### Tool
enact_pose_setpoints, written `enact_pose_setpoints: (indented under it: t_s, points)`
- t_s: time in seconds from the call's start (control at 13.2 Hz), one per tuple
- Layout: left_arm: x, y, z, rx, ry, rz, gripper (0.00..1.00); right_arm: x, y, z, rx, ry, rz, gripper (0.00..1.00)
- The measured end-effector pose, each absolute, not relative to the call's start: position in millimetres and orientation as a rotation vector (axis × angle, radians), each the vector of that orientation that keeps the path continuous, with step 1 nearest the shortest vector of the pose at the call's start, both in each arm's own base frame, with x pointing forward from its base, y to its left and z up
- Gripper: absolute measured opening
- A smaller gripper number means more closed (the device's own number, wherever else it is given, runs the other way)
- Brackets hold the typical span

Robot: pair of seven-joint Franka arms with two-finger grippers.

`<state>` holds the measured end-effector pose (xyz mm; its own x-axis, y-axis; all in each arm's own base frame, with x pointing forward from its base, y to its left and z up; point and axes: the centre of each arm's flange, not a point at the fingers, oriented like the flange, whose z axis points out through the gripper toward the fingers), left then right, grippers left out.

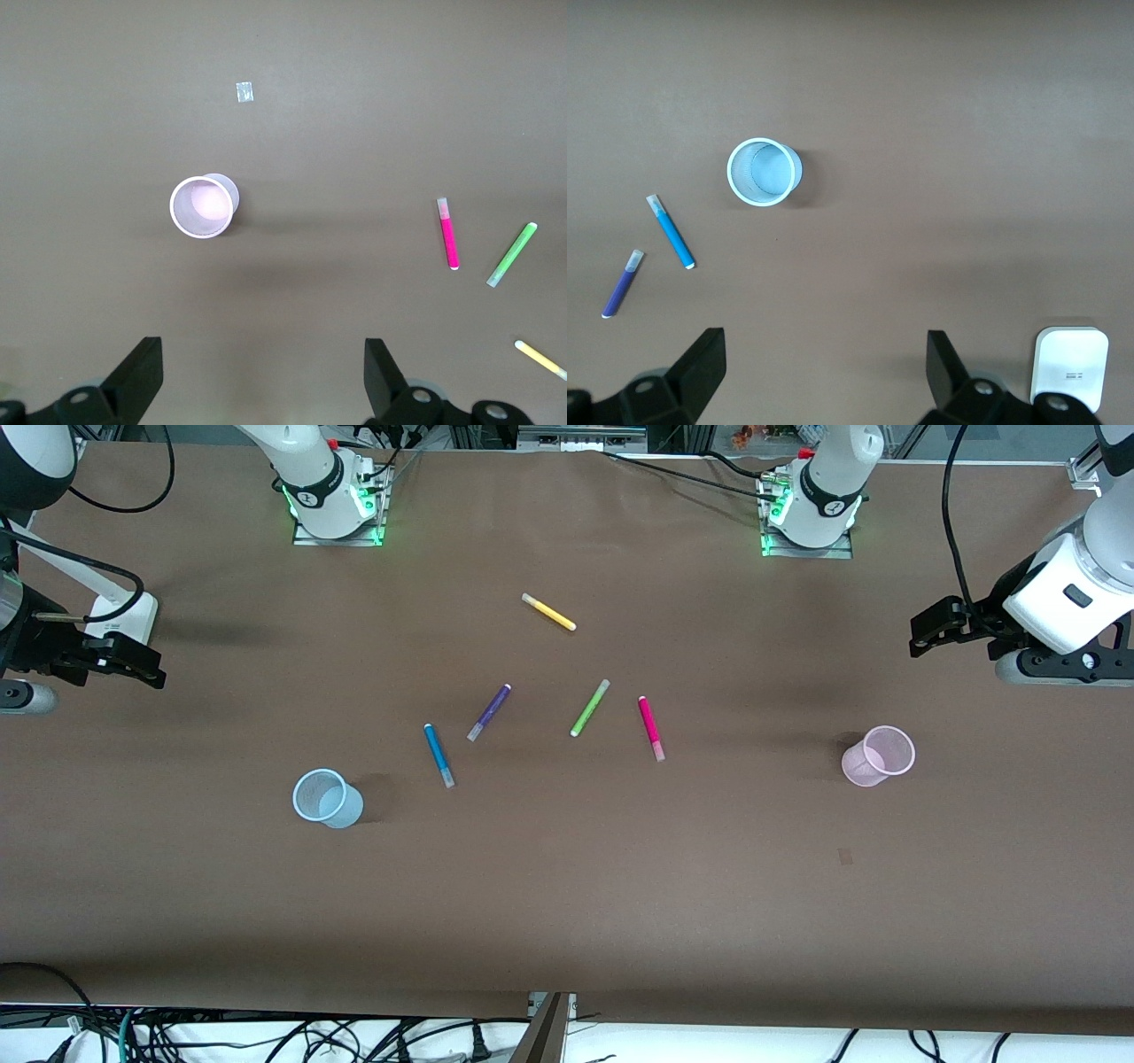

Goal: Place pink and blue markers in matching cups
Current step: 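Move the right gripper toward the blue marker while the left gripper reaches the pink marker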

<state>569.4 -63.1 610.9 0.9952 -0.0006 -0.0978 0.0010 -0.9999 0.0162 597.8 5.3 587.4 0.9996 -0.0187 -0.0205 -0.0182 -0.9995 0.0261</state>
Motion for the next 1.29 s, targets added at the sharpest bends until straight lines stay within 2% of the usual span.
enact_pose_setpoints:
  t_s: [0.61, 1.29]
  points:
    - [569, -63, 611, 3.122, 0.000, -0.153, 1.00, 599, 16, 583, 3.116, -0.002, -0.043, 1.00]
    - [580, -64, 581, 3.118, -0.002, -0.255, 1.00, 627, 118, 505, 3.089, 0.237, -0.123, 1.00]
